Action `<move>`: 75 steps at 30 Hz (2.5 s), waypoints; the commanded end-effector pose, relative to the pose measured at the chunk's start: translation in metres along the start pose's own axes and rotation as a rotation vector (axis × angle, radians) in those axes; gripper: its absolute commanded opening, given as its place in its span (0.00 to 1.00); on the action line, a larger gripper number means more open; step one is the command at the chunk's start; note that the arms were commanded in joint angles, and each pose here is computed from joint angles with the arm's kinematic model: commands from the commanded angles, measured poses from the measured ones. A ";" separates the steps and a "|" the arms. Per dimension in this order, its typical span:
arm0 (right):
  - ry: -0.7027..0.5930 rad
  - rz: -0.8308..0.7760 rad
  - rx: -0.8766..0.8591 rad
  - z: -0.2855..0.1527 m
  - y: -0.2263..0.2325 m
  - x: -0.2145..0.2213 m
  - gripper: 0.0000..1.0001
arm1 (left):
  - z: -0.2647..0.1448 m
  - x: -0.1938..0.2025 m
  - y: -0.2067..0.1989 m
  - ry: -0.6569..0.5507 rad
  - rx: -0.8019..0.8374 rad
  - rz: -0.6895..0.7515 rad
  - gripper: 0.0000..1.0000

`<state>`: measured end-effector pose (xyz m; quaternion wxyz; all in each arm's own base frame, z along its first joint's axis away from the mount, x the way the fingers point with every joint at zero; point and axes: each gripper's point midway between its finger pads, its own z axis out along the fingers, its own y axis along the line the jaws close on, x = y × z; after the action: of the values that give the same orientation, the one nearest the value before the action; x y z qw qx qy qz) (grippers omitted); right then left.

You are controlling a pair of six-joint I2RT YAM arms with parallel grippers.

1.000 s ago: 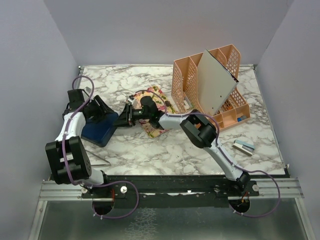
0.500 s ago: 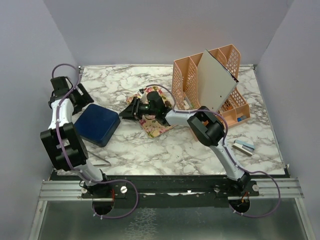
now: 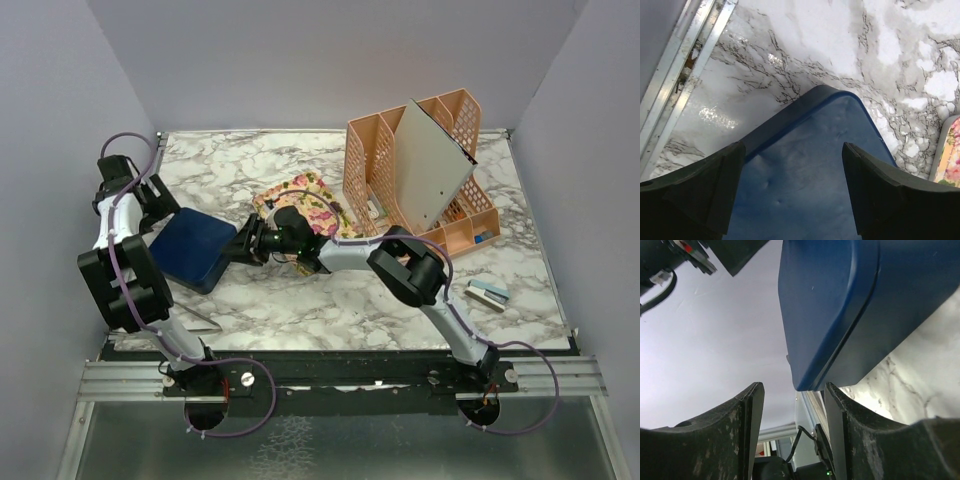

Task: Pack the chocolate
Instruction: Adjust the packing box at the center of the board.

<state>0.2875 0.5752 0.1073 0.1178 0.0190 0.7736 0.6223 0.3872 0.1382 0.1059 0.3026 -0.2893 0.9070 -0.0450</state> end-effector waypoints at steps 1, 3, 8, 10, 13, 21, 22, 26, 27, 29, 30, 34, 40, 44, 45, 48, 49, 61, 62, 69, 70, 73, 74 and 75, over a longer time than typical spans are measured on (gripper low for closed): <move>-0.088 0.065 0.010 0.012 0.010 -0.006 0.56 | -0.004 -0.015 0.017 -0.026 -0.091 0.026 0.87; -0.106 0.086 0.025 0.017 0.006 -0.006 0.56 | 0.000 -0.015 0.022 -0.011 -0.118 0.034 0.87; -0.143 0.130 0.055 0.027 -0.005 -0.011 0.56 | 0.011 -0.007 0.023 0.035 -0.107 0.038 0.87; -0.145 0.132 0.074 0.030 -0.009 -0.012 0.55 | 0.015 -0.003 0.025 0.056 -0.111 0.038 0.87; -0.171 0.154 0.100 0.029 -0.014 -0.016 0.55 | 0.015 -0.003 0.027 0.061 -0.115 0.041 0.87; -0.175 0.170 0.130 0.031 -0.015 -0.013 0.54 | 0.018 -0.002 0.018 0.076 -0.031 0.015 0.87; -0.178 0.168 0.134 0.030 -0.015 -0.012 0.54 | 0.018 -0.002 0.018 0.078 -0.028 0.012 0.86; -0.190 0.158 0.155 0.026 -0.017 -0.005 0.54 | 0.017 -0.002 0.017 0.073 -0.023 0.011 0.86; -0.192 0.157 0.161 0.025 -0.018 -0.004 0.54 | 0.017 -0.003 0.016 0.071 -0.022 0.012 0.86; -0.199 0.145 0.176 0.023 -0.018 -0.002 0.53 | 0.016 -0.004 0.016 0.067 -0.020 0.010 0.86; -0.203 0.135 0.190 0.022 -0.020 0.000 0.53 | 0.015 -0.004 0.015 0.066 -0.019 0.009 0.86; -0.226 0.126 0.218 0.018 -0.024 0.002 0.53 | 0.016 -0.003 0.012 0.070 -0.002 0.005 0.86; -0.229 0.127 0.253 0.017 -0.031 0.008 0.53 | 0.018 0.001 0.010 0.079 0.015 -0.002 0.85; -0.230 0.110 0.219 0.021 -0.025 0.008 0.53 | 0.019 0.003 0.006 0.084 0.038 -0.009 0.84; -0.229 0.103 0.201 0.023 -0.022 0.008 0.53 | 0.019 0.003 0.006 0.084 0.038 -0.009 0.84; -0.217 0.099 0.187 0.027 -0.021 0.008 0.52 | 0.019 0.005 0.006 0.086 0.041 -0.011 0.84; -0.212 0.098 0.178 0.029 -0.020 0.009 0.52 | 0.018 0.005 0.005 0.084 0.043 -0.011 0.84; -0.239 0.016 0.126 0.031 -0.004 -0.001 0.42 | 0.021 0.008 0.003 0.088 0.060 -0.020 0.84; -0.240 0.014 0.122 0.032 -0.003 0.000 0.43 | 0.020 0.007 0.003 0.085 0.060 -0.020 0.84; -0.224 0.026 0.119 0.035 -0.006 0.002 0.42 | 0.018 0.007 0.003 0.081 0.060 -0.021 0.84; -0.224 0.028 0.122 0.035 -0.007 0.002 0.43 | 0.018 0.008 0.003 0.082 0.059 -0.021 0.84; -0.224 0.040 0.146 0.035 -0.014 0.003 0.42 | 0.019 0.009 0.002 0.086 0.063 -0.026 0.84; -0.221 0.043 0.147 0.035 -0.016 0.004 0.43 | 0.019 0.010 0.002 0.086 0.068 -0.029 0.83; -0.222 0.044 0.145 0.036 -0.016 0.004 0.42 | 0.019 0.011 0.001 0.089 0.073 -0.031 0.83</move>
<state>0.2909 0.6007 0.0935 0.1838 0.1102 0.7984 0.5627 0.3912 0.1395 0.0825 0.2660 -0.2873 0.9169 -0.0776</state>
